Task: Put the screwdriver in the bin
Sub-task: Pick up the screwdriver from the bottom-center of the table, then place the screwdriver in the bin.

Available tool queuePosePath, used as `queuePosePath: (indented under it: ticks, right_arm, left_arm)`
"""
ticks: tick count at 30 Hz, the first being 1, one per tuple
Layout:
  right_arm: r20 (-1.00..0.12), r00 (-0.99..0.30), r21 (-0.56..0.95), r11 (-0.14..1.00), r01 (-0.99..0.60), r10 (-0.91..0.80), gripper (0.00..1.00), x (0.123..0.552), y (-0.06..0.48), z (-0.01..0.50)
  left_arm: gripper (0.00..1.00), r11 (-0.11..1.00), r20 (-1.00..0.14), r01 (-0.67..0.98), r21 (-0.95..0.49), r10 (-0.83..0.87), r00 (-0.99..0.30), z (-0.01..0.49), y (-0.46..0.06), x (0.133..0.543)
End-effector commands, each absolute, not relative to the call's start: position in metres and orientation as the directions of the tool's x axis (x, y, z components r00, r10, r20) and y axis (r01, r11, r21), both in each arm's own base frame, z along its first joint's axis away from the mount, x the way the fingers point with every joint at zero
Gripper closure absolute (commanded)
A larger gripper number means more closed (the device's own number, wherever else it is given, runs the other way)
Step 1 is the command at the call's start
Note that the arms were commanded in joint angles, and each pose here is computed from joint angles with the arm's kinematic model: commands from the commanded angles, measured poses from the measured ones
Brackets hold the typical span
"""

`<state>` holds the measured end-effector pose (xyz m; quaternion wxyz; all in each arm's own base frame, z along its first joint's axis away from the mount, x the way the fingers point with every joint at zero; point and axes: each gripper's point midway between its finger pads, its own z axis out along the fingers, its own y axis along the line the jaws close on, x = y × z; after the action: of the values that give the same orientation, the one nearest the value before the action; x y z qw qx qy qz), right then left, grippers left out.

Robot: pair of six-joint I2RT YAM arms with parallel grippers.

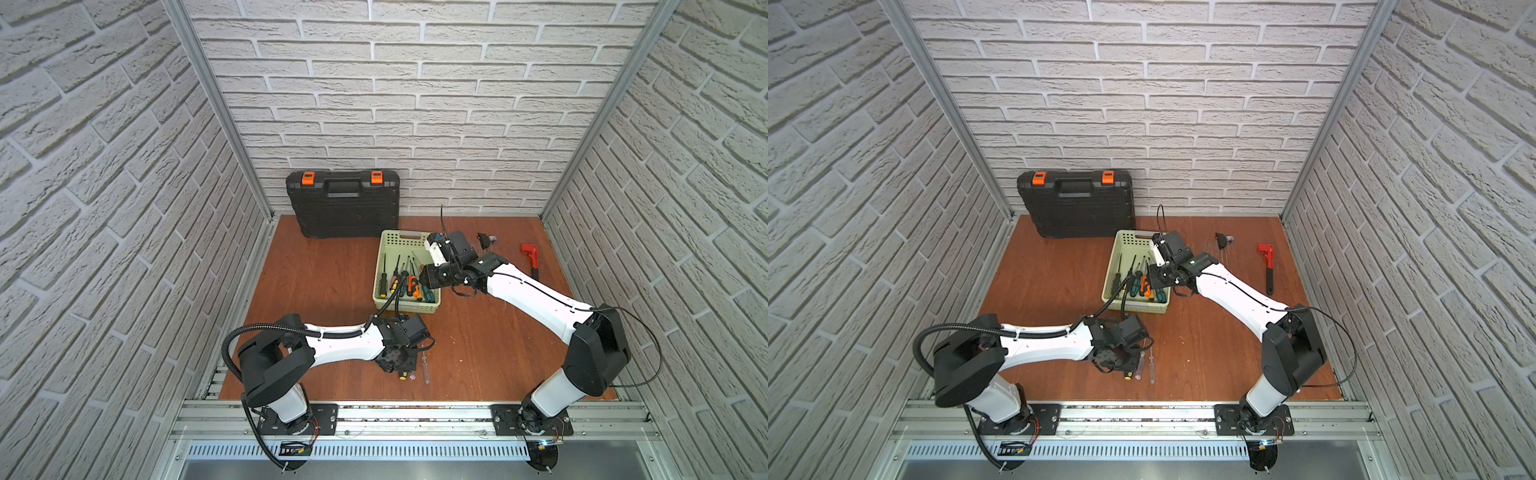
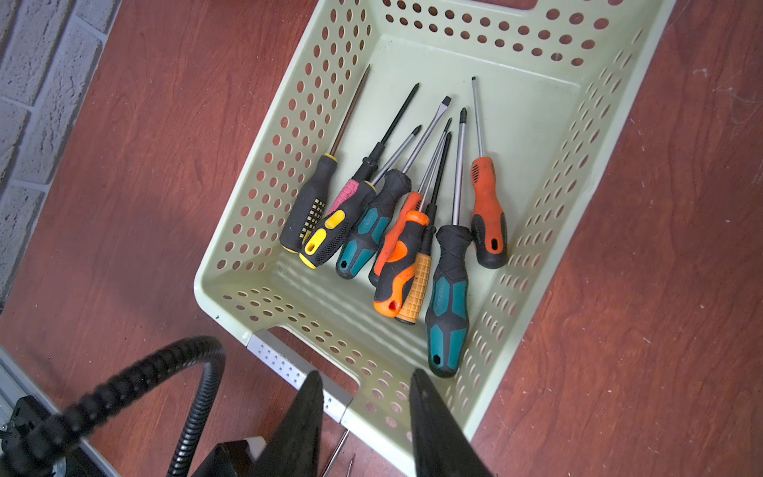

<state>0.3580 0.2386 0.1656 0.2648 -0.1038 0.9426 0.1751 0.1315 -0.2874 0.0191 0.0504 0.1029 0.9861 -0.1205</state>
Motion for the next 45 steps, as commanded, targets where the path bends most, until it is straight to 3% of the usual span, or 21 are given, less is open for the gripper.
queuePosePath:
  ticks: [1,4,8,10,18,25,32,38,45]
  right_arm:
    - [-0.571,-0.817,0.293,0.909,-0.298,-0.084,0.63,0.359,0.242,0.178]
    - [-0.572,-0.816,0.293,0.908,-0.298,-0.084,0.63,0.359,0.242,0.178]
    - [-0.571,-0.817,0.295,0.909,-0.296,-0.08,0.64,0.359,0.242,0.177]
    - [-0.572,-0.816,0.294,0.909,-0.297,-0.082,0.63,0.359,0.242,0.177]
    - [-0.577,-0.814,0.303,0.906,-0.296,-0.073,0.63,0.359,0.243,0.181]
    - [-0.594,-0.802,0.303,0.906,-0.296,-0.064,0.63,0.362,0.243,0.188]
    - [-0.589,-0.805,0.298,0.907,-0.299,-0.072,0.64,0.37,0.248,0.187]
    - [-0.587,-0.808,0.319,0.902,-0.293,-0.055,0.64,0.371,0.251,0.189]
    - [-0.575,-0.816,0.315,0.905,-0.285,-0.057,0.64,0.362,0.245,0.183]
  left_arm:
    - [0.66,0.972,-0.077,0.219,-0.089,0.213,-0.974,-0.002,-0.261,0.124]
    - [0.71,0.971,-0.079,0.222,-0.085,0.216,-0.973,-0.002,-0.26,0.124]
    - [0.88,0.971,-0.079,0.221,-0.086,0.215,-0.974,0.0,-0.259,0.123]
    - [0.9,0.972,-0.084,0.22,-0.083,0.213,-0.973,0.004,-0.257,0.124]
    - [0.91,0.983,-0.127,0.173,-0.053,0.166,-0.978,0.038,-0.233,0.128]
    - [0.89,0.938,-0.171,0.326,-0.119,0.304,-0.937,0.082,-0.222,0.133]
    - [0.88,0.923,-0.266,0.307,-0.231,0.243,-0.933,0.129,-0.209,0.131]
    - [0.88,0.898,-0.403,0.354,-0.262,0.232,-0.885,0.171,-0.213,0.161]
    - [0.88,0.82,-0.474,0.435,-0.371,0.235,-0.848,0.212,-0.244,0.228]
